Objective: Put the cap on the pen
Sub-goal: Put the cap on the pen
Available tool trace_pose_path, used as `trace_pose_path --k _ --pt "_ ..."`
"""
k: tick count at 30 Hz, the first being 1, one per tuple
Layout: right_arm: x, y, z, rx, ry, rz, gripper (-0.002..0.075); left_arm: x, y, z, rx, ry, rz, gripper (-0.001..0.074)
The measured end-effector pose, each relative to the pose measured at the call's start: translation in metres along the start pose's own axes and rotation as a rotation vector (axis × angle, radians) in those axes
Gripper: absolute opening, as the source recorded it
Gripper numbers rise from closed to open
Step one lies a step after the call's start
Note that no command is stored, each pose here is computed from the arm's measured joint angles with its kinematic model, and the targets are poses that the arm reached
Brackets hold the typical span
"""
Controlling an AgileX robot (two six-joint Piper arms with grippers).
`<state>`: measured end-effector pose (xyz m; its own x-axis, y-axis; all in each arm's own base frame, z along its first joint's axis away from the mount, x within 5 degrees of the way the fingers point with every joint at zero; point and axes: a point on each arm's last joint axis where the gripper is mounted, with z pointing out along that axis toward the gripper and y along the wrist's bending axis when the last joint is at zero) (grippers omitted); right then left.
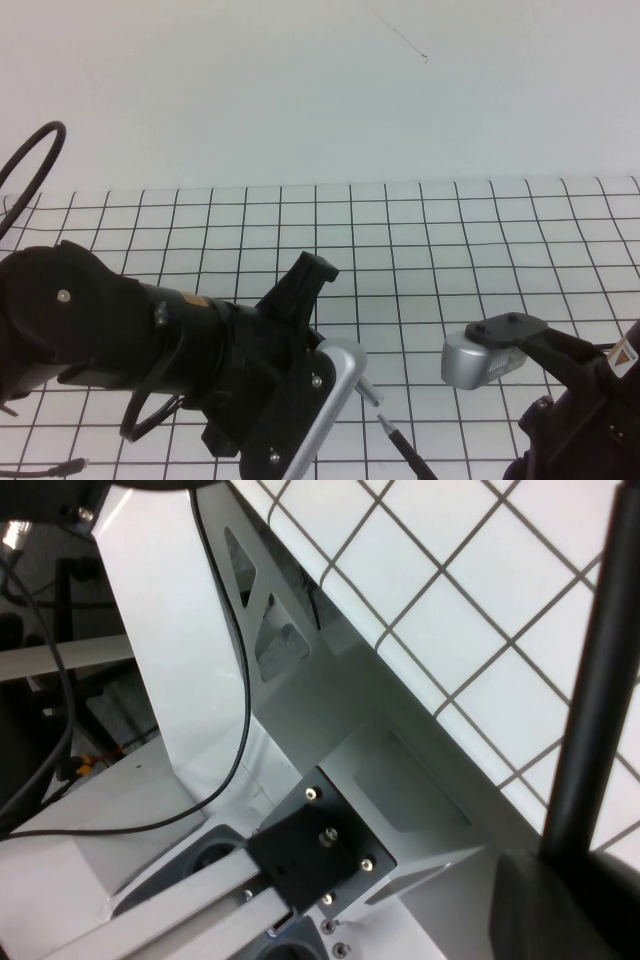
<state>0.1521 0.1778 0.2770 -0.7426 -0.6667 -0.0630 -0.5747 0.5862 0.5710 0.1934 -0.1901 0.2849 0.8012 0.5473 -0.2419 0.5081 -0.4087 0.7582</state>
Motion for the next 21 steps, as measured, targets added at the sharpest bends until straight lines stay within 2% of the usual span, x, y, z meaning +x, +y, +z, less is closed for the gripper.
trace_pose_path --k 21 --pt "0.0002 -0.0015 0.0000 0.016 0.002 -0.004 -0.0003 -0.0046 -0.0034 -0.0002 0.036 -0.052 0.062 0.0047"
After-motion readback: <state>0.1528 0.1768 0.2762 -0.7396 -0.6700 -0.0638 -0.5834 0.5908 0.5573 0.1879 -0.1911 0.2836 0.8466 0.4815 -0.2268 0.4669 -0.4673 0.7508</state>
